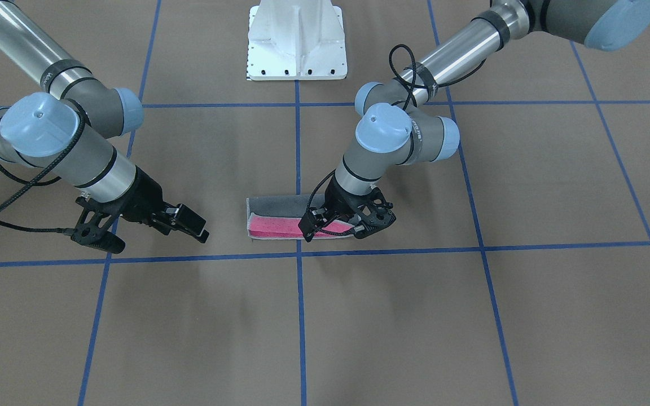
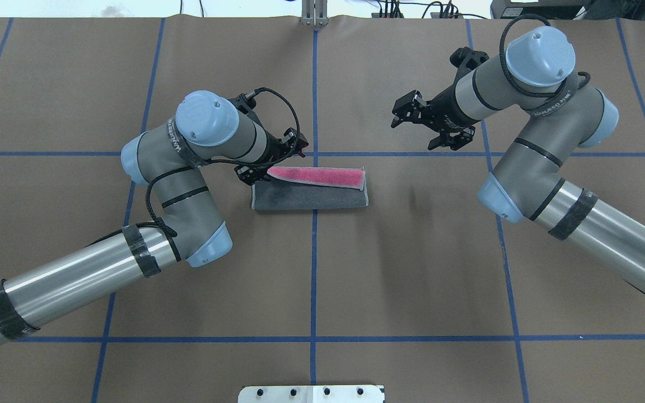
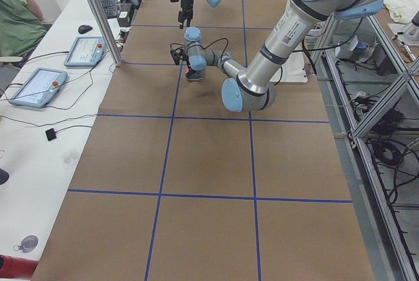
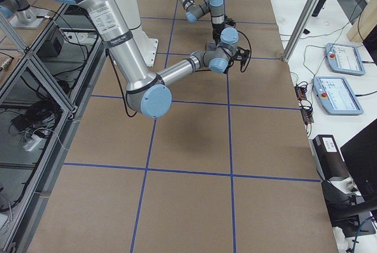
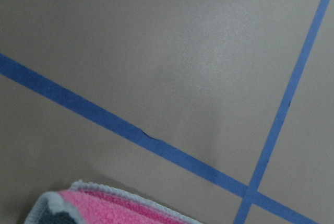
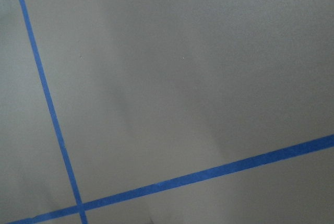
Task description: Fold towel twice with both arms
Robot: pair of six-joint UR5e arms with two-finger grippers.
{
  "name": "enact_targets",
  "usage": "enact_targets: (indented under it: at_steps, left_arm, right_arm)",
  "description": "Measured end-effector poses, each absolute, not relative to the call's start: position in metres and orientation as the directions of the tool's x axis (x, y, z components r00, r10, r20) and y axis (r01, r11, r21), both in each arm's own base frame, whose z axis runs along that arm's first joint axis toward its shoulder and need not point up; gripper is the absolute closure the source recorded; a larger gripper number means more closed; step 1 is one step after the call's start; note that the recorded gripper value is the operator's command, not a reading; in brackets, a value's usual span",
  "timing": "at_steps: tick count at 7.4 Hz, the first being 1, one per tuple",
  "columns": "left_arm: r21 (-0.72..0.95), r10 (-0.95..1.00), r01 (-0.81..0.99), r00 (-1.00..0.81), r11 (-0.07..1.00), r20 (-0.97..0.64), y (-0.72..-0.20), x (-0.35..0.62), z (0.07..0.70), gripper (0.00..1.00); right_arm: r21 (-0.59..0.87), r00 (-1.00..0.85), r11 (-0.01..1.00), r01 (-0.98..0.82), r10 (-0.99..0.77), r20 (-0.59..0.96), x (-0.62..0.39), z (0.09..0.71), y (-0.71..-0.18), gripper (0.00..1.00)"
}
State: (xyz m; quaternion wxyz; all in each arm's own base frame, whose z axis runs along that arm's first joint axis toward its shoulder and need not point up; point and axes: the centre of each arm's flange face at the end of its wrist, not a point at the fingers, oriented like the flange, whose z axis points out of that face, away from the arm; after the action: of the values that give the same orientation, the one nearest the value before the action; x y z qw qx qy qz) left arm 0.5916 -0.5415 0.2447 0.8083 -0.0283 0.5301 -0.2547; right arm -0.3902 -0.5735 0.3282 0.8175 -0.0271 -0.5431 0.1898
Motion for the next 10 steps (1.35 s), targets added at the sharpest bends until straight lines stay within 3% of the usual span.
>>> enact_targets:
  at_steps: [10]
  left_arm:
    - [-0.339, -0.452, 0.378, 0.268, 0.862, -0.851, -0.53, 0.643, 0.191, 0.0]
  right_arm:
    - [-0.249, 0.347, 0.93, -0.271, 0.335, 0.876, -0.361, 0.345, -0.585, 0.01]
